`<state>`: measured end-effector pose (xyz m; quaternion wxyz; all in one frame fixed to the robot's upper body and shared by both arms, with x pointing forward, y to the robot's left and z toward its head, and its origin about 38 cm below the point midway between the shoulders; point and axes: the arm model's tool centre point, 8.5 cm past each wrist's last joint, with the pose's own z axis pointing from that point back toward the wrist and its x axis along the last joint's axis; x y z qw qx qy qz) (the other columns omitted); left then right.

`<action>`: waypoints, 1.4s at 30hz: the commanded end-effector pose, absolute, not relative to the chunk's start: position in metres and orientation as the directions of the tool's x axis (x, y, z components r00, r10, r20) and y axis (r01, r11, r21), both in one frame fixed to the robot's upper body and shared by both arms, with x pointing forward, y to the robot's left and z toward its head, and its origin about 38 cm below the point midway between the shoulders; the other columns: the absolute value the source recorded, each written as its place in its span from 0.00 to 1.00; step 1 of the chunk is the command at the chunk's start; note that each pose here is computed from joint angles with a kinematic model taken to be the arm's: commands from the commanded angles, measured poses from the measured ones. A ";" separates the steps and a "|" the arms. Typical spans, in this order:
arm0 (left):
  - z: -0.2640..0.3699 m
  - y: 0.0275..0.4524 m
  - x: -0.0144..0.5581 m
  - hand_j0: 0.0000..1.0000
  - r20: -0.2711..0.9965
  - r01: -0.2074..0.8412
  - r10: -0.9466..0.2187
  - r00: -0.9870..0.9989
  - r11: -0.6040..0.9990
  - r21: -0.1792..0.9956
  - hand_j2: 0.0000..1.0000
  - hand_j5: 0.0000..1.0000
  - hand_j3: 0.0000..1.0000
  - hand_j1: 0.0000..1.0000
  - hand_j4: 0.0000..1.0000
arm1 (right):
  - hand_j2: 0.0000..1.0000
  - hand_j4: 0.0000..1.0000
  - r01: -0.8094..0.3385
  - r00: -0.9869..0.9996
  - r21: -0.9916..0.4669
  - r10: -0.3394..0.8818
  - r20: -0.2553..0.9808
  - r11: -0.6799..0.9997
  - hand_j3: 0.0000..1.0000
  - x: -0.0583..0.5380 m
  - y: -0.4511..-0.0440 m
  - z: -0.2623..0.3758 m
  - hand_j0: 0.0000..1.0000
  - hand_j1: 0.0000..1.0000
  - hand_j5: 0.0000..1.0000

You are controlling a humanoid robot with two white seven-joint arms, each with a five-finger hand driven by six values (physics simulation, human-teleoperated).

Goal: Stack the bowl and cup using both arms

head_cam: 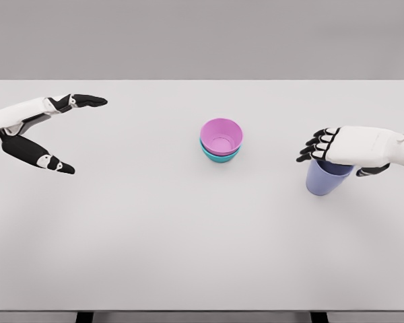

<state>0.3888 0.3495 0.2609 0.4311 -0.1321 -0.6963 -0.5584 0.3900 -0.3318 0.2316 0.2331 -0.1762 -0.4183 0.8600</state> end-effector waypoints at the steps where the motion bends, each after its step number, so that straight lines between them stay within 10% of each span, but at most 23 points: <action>1: 0.262 0.349 0.389 1.00 0.752 0.666 -0.293 -0.591 0.348 0.660 1.00 1.00 1.00 1.00 1.00 | 0.88 0.88 -0.256 -0.828 -0.803 0.551 -0.105 -0.538 0.88 0.390 -0.332 0.232 0.88 0.88 0.88; 7: 0.262 0.349 0.389 1.00 0.752 0.667 -0.292 -0.591 0.349 0.659 1.00 1.00 1.00 1.00 1.00 | 0.75 0.75 -0.251 -0.831 -0.807 0.547 -0.103 -0.534 0.75 0.391 -0.329 0.232 0.75 0.75 0.75; 42: 0.261 0.350 0.389 1.00 0.752 0.666 -0.293 -0.590 0.349 0.659 1.00 1.00 1.00 1.00 1.00 | 0.69 0.69 -0.094 -0.869 -0.917 0.482 -0.116 -0.389 0.69 0.425 -0.261 0.275 0.69 0.69 0.69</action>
